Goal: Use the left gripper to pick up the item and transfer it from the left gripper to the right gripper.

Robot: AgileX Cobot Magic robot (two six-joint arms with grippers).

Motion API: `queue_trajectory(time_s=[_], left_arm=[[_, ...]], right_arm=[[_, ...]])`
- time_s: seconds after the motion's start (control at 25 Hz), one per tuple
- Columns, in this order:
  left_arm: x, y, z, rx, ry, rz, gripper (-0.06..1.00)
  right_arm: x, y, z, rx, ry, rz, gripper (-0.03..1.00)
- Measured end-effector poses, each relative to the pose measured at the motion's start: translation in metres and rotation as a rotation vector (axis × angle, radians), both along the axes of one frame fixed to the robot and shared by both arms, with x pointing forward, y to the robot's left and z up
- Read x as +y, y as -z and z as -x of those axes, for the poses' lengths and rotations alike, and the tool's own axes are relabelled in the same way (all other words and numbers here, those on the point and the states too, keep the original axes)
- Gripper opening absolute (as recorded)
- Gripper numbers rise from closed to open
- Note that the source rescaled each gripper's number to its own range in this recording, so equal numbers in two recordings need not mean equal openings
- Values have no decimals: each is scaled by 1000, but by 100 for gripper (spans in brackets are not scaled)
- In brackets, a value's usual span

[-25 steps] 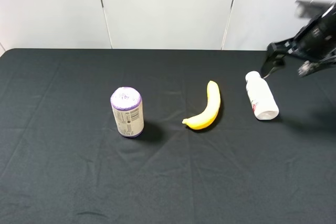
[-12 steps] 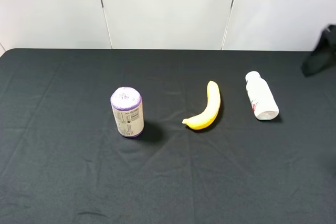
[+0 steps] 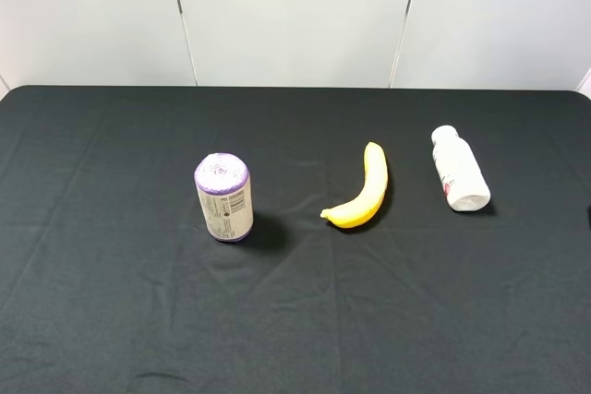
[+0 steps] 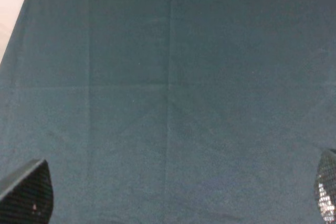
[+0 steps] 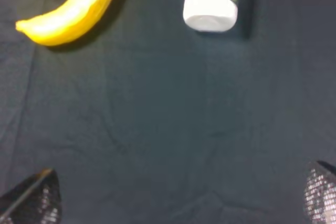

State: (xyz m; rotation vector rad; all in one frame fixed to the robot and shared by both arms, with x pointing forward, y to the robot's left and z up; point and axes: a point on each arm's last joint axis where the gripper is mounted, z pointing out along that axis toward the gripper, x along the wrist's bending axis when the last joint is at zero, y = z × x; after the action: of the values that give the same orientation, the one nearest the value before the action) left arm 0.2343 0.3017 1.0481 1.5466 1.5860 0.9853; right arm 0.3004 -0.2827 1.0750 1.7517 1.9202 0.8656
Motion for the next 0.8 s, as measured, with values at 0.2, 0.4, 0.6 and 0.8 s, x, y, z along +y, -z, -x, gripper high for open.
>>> queue_trajectory(time_s=[0.2,0.4,0.6,0.8], left_arm=[[0,0,0,0,0,0,100],[0,0,0,0,0,0,100],[0,0,0,0,3,5,100],[0,0,0,0,3,5,100]], right_arm=[[-5,7,34,-200,24,38,100],[-13,18,54,-309,100,77,100],[-14,20,60,-367,127,63,100],[-14,20,61,-369,131,60,100]])
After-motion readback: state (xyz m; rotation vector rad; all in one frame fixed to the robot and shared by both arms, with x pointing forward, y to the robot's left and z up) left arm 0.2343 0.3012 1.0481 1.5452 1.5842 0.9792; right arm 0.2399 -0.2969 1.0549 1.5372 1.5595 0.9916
